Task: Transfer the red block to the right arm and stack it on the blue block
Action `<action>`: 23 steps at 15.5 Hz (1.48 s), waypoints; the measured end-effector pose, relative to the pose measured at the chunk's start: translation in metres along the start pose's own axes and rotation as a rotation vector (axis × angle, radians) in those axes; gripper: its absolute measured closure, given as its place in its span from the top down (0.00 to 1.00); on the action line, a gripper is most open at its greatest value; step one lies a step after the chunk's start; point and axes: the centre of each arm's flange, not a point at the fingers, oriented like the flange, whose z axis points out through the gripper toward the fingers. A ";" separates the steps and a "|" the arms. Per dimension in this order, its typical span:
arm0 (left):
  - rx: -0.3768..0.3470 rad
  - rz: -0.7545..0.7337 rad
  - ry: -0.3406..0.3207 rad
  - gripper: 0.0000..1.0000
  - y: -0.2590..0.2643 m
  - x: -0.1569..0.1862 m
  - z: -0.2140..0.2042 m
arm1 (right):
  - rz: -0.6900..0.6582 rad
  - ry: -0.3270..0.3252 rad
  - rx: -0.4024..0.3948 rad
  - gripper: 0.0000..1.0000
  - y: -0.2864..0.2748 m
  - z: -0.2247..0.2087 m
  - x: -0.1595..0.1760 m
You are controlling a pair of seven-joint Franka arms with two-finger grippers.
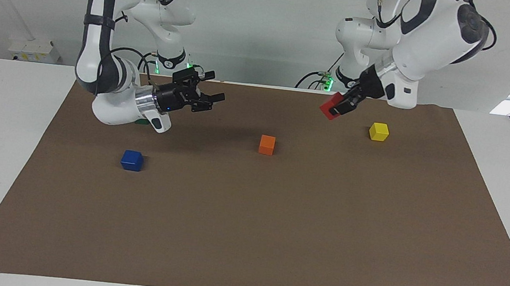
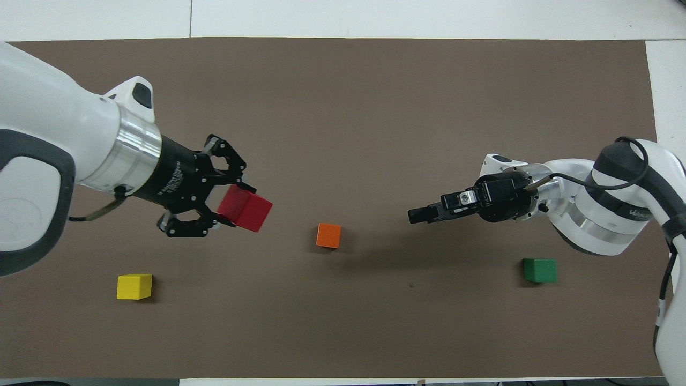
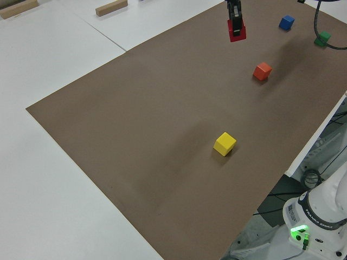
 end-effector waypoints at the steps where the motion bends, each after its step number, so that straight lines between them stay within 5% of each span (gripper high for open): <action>1: -0.032 -0.038 -0.045 0.55 0.006 -0.014 0.004 | -0.006 -0.016 0.028 1.00 0.008 0.006 0.000; 4: -0.148 -0.204 -0.127 0.55 0.025 -0.041 0.006 | -0.019 -0.050 0.098 1.00 0.031 0.019 -0.002; 8: -0.251 -0.353 -0.145 0.55 0.041 -0.082 0.043 | -0.037 -0.071 0.216 1.00 0.059 0.039 -0.003; 14: -0.201 -0.532 -0.152 0.55 0.028 -0.106 0.070 | -0.059 -0.104 0.330 1.00 0.101 0.058 -0.004; 23: -0.166 -0.573 -0.116 0.55 0.002 -0.114 0.073 | -0.078 -0.121 0.446 1.00 0.126 0.104 -0.001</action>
